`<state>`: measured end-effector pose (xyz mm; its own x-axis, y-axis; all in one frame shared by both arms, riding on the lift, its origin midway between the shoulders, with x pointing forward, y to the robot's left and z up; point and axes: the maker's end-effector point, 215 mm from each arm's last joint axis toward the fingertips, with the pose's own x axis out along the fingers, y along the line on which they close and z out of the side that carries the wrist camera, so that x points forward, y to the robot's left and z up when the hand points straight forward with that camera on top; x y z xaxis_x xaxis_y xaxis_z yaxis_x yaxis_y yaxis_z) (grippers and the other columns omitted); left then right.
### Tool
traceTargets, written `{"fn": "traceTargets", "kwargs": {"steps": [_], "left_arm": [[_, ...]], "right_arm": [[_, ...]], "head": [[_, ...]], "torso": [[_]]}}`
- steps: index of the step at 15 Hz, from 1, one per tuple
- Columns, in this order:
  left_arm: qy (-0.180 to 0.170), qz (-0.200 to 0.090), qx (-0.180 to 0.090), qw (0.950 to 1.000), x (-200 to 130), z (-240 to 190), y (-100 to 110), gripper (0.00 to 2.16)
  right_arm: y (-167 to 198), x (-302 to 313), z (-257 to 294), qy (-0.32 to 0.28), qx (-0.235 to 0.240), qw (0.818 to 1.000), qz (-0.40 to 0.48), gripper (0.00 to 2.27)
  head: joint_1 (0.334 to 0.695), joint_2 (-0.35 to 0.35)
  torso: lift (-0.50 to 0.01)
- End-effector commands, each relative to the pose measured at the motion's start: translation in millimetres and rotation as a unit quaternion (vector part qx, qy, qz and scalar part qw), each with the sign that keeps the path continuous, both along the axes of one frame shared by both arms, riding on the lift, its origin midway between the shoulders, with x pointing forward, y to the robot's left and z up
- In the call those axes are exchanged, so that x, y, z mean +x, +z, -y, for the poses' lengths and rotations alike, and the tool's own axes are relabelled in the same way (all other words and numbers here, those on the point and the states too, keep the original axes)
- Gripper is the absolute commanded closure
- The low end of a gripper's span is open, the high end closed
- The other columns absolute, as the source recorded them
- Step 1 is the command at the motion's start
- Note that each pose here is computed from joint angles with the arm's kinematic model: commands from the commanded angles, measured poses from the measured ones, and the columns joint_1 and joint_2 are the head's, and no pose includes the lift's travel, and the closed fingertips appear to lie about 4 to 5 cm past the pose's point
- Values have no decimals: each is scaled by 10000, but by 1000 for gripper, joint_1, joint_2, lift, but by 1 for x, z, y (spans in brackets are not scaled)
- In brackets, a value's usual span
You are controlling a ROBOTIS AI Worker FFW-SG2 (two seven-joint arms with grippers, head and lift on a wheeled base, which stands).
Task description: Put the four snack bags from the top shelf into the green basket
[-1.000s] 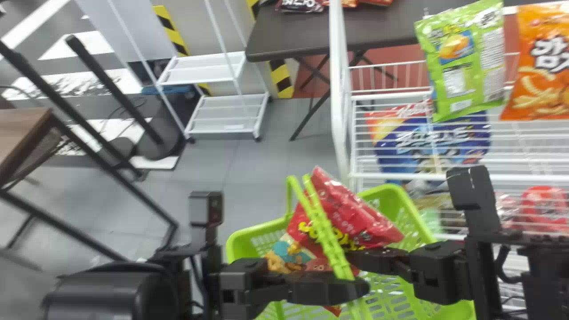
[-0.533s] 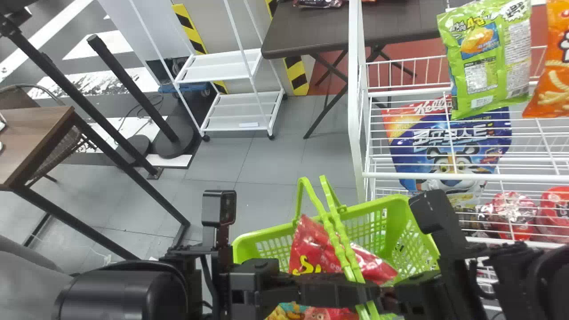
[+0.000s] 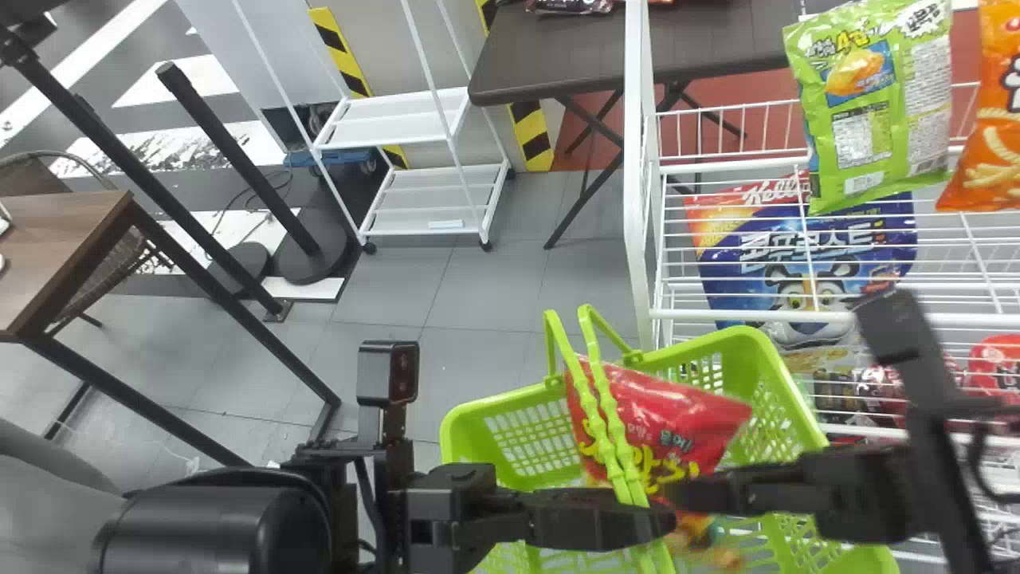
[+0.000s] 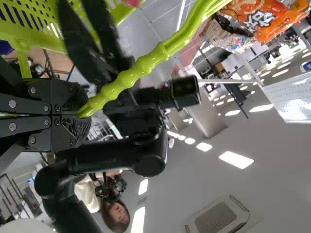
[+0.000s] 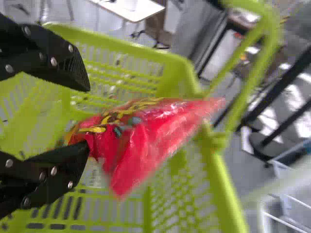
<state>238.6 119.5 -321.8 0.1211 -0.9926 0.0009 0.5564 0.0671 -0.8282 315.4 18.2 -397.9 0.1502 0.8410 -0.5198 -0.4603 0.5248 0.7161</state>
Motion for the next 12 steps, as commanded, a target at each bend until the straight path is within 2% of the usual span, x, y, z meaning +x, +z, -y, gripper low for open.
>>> {"fn": "traceTargets", "kwargs": {"steps": [1,4,5,6,7,9,12], "left_arm": [[-19,-9,-40,10000,-2,-1,1,2148],[-26,-21,-68,10000,-4,-3,2,2148],[-31,-28,-68,10000,-4,-3,2,2148],[-33,-21,-67,10000,-4,-3,3,2148],[-37,-29,-60,10000,-5,-3,2,2148],[-41,-28,-66,10000,-6,-3,2,2148],[-18,-39,-58,10000,-5,-4,2,2148]], "right_arm": [[33,24,33,-436,321,9982,244,76],[49,53,82,-1043,367,9928,464,80],[52,66,96,-1223,292,9905,552,83],[40,74,112,-1426,7,9882,550,83],[42,109,132,-1875,-236,9766,1028,83],[52,185,180,-2707,-752,9373,2062,83],[64,268,214,-3246,-948,8922,2994,83]], "head": [[695,298],[695,217],[695,185],[695,130],[695,102],[695,49],[695,-68]], "torso": [[-3],[-3],[-3],[-3],[-3],[-3],[-3]]}}
